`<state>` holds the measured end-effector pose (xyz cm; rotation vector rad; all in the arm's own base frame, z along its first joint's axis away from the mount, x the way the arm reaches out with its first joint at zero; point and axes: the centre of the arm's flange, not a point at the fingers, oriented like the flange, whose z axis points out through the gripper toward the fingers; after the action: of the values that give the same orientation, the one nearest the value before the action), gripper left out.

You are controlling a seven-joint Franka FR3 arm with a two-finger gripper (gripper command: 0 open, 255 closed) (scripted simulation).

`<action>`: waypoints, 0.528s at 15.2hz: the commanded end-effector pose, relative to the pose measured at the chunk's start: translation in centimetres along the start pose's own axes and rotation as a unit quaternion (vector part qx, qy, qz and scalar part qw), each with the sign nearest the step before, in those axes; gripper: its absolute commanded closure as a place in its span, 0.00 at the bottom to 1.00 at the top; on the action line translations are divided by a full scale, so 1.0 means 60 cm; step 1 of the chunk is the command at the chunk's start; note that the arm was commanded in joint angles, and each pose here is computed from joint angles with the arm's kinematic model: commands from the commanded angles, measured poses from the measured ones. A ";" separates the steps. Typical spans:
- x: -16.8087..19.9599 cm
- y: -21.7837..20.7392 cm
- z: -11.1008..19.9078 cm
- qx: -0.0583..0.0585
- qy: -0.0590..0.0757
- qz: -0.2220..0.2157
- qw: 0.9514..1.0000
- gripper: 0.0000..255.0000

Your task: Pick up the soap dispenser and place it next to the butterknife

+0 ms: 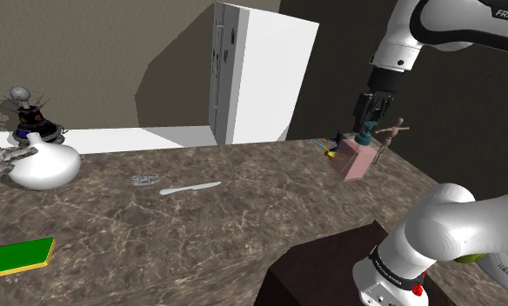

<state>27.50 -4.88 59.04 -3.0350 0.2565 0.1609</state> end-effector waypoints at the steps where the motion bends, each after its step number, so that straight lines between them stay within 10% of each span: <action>1: 0.000 0.000 -0.017 0.000 0.000 0.000 1.000 1.00; 8: 0.011 -0.044 -0.054 0.000 0.000 0.000 1.000 1.00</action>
<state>28.44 -3.58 62.28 -3.0355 0.2562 0.1609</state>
